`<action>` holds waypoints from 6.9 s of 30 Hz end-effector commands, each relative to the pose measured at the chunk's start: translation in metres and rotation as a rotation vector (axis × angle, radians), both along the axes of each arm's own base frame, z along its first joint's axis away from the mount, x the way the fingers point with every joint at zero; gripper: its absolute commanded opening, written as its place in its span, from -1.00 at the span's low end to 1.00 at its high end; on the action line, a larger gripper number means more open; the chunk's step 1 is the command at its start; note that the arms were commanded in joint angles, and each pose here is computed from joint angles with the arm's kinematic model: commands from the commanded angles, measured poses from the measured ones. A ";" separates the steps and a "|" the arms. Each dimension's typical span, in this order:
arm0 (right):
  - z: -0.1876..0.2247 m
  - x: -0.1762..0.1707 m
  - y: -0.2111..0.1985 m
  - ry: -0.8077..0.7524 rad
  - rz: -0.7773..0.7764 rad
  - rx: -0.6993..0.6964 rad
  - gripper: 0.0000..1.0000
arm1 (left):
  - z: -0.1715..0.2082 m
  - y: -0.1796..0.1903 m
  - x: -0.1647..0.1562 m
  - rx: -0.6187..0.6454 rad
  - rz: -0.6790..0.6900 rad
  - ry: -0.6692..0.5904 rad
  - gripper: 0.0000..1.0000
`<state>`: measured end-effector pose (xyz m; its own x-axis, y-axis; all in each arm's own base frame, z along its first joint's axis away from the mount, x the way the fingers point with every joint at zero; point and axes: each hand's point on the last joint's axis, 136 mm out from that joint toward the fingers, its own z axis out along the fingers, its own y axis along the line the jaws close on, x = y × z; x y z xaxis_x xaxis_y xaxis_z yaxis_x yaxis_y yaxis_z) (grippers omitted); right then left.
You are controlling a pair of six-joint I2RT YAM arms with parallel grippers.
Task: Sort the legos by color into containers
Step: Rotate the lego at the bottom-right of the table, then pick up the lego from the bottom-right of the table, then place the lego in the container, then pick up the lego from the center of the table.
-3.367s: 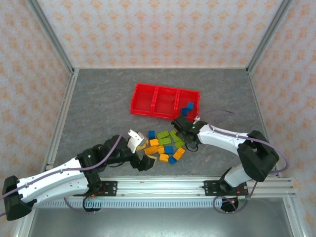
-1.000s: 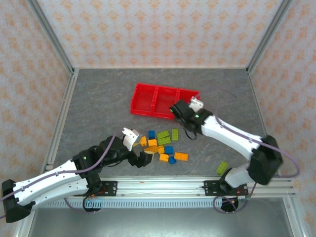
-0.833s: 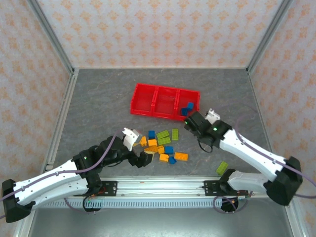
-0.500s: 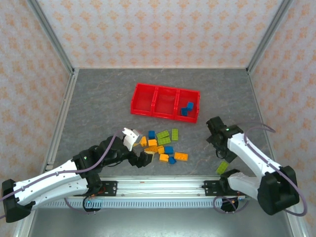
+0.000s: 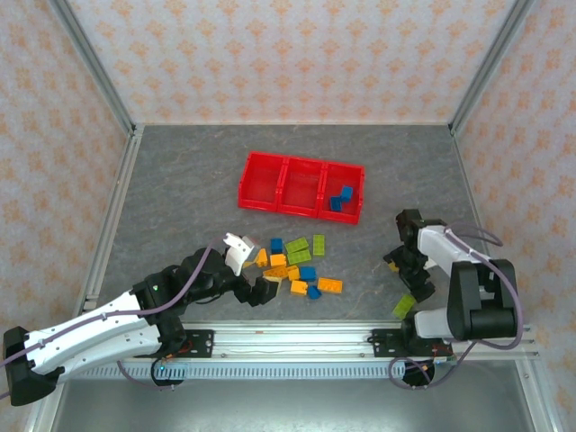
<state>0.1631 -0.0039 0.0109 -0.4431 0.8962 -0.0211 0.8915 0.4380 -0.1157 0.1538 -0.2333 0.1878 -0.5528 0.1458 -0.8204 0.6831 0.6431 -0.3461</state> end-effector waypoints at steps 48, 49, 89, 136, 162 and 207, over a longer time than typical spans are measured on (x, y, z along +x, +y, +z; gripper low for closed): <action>0.068 0.002 0.099 -0.099 0.430 0.014 1.00 | -0.015 -0.003 0.004 0.059 0.004 0.017 0.98; 0.070 -0.002 0.101 -0.096 0.457 0.011 1.00 | -0.016 -0.003 0.004 0.060 0.003 0.018 0.98; 0.009 -0.021 0.138 -0.242 0.388 0.308 0.77 | -0.018 -0.004 0.003 0.070 0.002 0.033 0.98; 0.150 0.093 0.173 -0.521 0.680 0.083 -0.80 | 0.051 0.037 0.015 -0.118 0.191 -0.146 0.98; 0.097 0.286 0.277 -0.459 0.998 -0.024 -0.29 | 0.078 0.090 0.014 -0.221 0.417 -0.093 0.98; 0.061 0.117 0.219 -0.412 0.852 0.001 0.97 | 0.039 0.054 0.016 -0.048 0.242 -0.140 0.98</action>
